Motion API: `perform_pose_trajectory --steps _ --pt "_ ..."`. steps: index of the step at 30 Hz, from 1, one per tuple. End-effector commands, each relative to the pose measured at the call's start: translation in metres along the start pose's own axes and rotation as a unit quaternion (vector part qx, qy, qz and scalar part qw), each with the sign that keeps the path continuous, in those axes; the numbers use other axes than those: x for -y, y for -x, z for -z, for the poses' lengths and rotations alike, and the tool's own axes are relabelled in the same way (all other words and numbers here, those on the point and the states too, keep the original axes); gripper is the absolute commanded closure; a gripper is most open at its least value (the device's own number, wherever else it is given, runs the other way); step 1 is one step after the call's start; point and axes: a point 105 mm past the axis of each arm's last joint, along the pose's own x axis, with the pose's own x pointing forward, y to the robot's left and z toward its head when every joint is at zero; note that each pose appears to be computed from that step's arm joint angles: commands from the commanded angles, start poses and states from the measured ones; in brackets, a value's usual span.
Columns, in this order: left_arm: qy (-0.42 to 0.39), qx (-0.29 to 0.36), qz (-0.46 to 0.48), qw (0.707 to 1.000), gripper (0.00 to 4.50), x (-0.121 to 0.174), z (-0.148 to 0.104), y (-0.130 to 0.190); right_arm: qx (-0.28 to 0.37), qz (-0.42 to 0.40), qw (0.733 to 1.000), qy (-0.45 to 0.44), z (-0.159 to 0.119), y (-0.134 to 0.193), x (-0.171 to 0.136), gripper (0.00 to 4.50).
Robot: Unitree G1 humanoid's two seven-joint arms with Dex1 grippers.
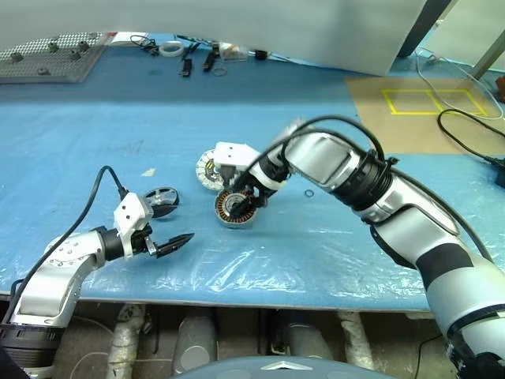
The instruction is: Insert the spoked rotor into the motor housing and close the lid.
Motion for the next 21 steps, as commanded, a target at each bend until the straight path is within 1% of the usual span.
perform_pose_trajectory --steps 1,5,10,14,21 --pt "-0.017 0.006 0.004 1.0 0.0 0.001 -0.007 0.002 -0.004 0.01 0.997 0.073 -0.003 0.001 0.005 0.8" --pt "-0.016 0.005 0.002 1.0 0.0 0.0 -0.007 0.001 -0.008 0.003 0.994 0.112 -0.003 -0.004 0.003 0.8" --pt "-0.016 0.006 0.004 1.0 0.0 0.002 -0.007 -0.001 -0.027 0.001 0.986 0.163 0.003 -0.007 0.005 0.8" --pt "-0.018 0.007 0.005 1.0 0.0 0.003 -0.007 0.002 -0.046 -0.02 0.977 0.209 0.013 -0.006 0.001 0.8" --pt "-0.024 0.011 0.001 1.0 0.0 0.009 -0.005 0.003 -0.046 -0.021 0.977 0.207 0.017 -0.014 0.002 0.8"
